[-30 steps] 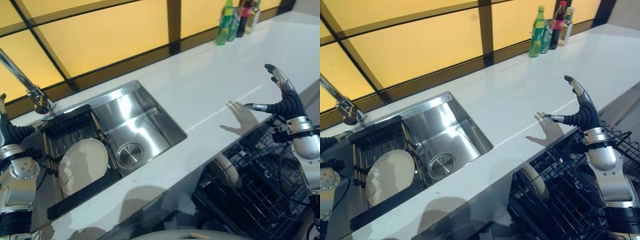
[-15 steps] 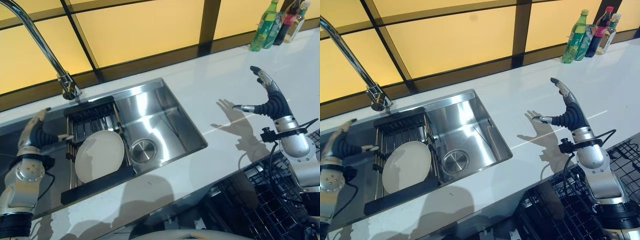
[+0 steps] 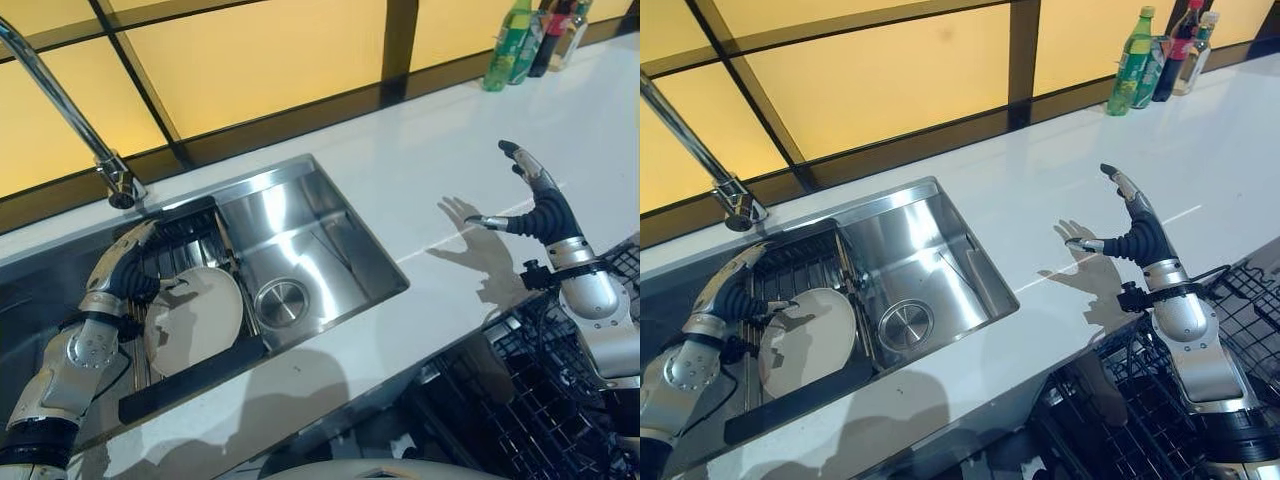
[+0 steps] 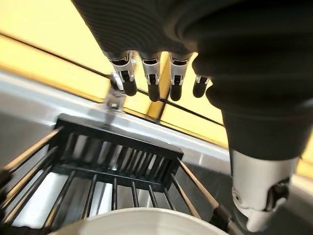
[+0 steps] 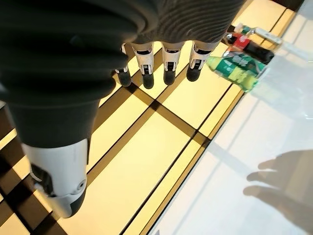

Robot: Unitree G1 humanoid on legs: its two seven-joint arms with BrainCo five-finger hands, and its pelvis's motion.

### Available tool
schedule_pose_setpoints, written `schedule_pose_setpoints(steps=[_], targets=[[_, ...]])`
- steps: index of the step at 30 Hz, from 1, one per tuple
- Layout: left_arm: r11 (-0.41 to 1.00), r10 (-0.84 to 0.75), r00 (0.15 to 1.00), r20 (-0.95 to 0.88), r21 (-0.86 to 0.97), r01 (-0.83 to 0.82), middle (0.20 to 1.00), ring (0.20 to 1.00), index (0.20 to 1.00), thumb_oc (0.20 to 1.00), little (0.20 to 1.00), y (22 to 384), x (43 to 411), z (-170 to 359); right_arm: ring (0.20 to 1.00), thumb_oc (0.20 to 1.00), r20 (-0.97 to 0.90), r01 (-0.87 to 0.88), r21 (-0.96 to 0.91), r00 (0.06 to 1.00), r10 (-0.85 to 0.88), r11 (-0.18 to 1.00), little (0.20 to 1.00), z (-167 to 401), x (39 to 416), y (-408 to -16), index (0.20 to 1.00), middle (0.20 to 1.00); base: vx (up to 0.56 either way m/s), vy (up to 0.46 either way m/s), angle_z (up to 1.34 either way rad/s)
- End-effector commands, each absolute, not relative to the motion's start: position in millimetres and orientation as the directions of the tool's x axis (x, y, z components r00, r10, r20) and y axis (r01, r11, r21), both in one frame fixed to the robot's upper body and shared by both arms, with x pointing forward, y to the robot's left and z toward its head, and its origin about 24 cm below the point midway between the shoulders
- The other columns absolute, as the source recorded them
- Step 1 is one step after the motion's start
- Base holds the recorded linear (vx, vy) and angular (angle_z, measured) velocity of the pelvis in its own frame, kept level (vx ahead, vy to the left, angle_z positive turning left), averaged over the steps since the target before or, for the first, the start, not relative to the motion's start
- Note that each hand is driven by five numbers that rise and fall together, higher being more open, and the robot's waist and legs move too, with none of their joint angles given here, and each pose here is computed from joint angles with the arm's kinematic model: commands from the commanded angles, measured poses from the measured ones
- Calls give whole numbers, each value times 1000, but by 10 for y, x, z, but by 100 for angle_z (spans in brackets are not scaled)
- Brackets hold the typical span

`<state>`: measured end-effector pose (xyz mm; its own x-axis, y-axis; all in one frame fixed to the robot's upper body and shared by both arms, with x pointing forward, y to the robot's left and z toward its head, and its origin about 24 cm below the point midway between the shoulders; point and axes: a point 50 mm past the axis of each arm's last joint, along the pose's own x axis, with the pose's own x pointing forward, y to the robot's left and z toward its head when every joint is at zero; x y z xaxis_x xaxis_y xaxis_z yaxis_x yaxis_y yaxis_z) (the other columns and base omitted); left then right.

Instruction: Pick up plates and place into dishwasher.

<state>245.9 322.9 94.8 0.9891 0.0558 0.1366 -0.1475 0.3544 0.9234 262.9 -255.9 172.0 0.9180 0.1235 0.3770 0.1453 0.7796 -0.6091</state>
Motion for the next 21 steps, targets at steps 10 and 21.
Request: schedule_pose_setpoints(steps=[10,21], targets=[[-146,45,999,5,989,1,1000,1000,1000,1000,1000,3471,2636,1016,1000,1000,459,158,-617,868,190,771,1000,2032,2626,-2551,1000,1000,49,59,-4],[23,286,897,-337,938,346,1000,1000,1000,1000,1000,3707,2439,439,1000,1000,463,156,-640,860,215,753,1000,2129,2671,-2504,1000,1000,17,41,-3]])
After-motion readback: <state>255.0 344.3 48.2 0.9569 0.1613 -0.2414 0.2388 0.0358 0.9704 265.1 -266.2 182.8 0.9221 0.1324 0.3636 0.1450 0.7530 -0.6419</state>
